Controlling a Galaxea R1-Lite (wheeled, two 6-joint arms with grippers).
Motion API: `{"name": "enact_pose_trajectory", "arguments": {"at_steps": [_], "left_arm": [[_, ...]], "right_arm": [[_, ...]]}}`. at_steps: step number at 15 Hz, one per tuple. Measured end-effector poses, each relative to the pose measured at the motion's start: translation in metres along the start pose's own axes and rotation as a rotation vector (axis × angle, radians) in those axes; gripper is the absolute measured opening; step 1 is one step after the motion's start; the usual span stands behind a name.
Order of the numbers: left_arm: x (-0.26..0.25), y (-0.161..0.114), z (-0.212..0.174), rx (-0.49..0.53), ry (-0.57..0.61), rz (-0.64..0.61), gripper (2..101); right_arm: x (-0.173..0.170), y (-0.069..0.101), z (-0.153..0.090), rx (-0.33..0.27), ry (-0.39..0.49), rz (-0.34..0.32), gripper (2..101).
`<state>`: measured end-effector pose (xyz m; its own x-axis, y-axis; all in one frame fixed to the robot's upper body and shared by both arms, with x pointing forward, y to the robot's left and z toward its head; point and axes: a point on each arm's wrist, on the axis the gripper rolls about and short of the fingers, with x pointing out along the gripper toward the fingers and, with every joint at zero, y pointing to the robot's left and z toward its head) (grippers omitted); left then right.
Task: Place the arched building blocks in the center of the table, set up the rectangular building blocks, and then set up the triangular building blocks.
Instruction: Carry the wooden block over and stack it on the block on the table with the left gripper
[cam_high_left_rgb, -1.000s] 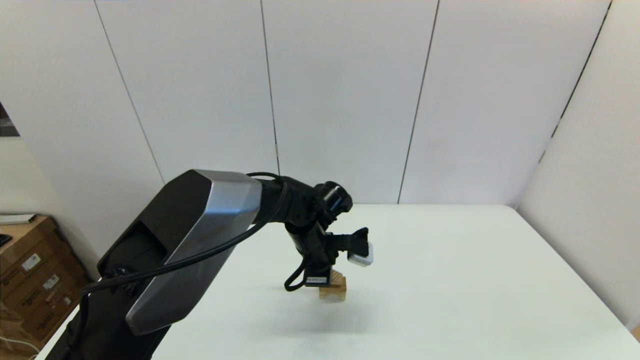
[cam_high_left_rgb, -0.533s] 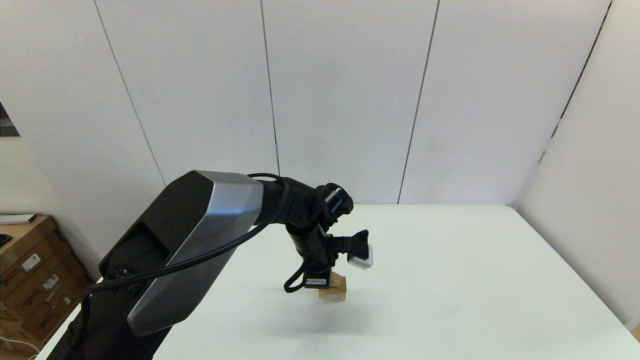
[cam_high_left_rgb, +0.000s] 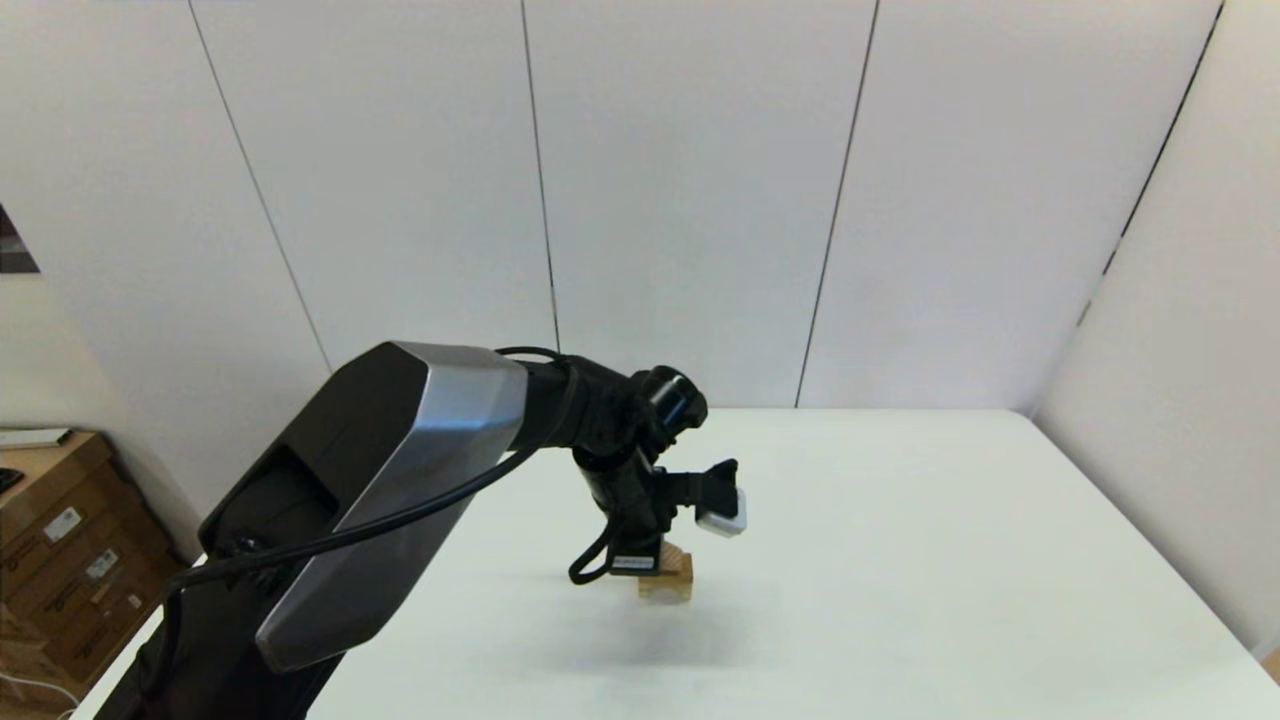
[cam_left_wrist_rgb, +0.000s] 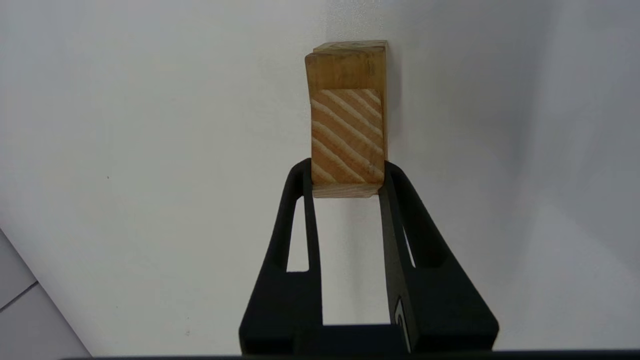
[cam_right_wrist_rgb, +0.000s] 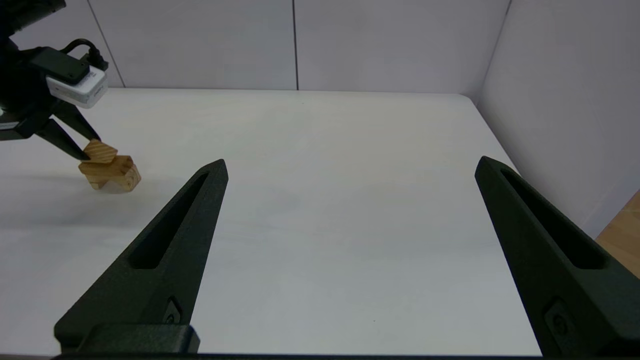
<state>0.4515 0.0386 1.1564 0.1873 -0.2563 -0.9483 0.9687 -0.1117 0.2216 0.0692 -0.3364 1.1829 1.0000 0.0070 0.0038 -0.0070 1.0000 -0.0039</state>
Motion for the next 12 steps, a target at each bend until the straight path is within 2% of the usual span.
{"name": "enact_pose_trajectory", "arguments": {"at_steps": [12], "left_arm": [[0.0027, -0.0039, 0.0055, 0.012, 0.000, -0.006, 21.4]], "right_arm": [[0.0000, 0.0000, 0.0000, 0.000, 0.000, 0.000, 98.0]]}}
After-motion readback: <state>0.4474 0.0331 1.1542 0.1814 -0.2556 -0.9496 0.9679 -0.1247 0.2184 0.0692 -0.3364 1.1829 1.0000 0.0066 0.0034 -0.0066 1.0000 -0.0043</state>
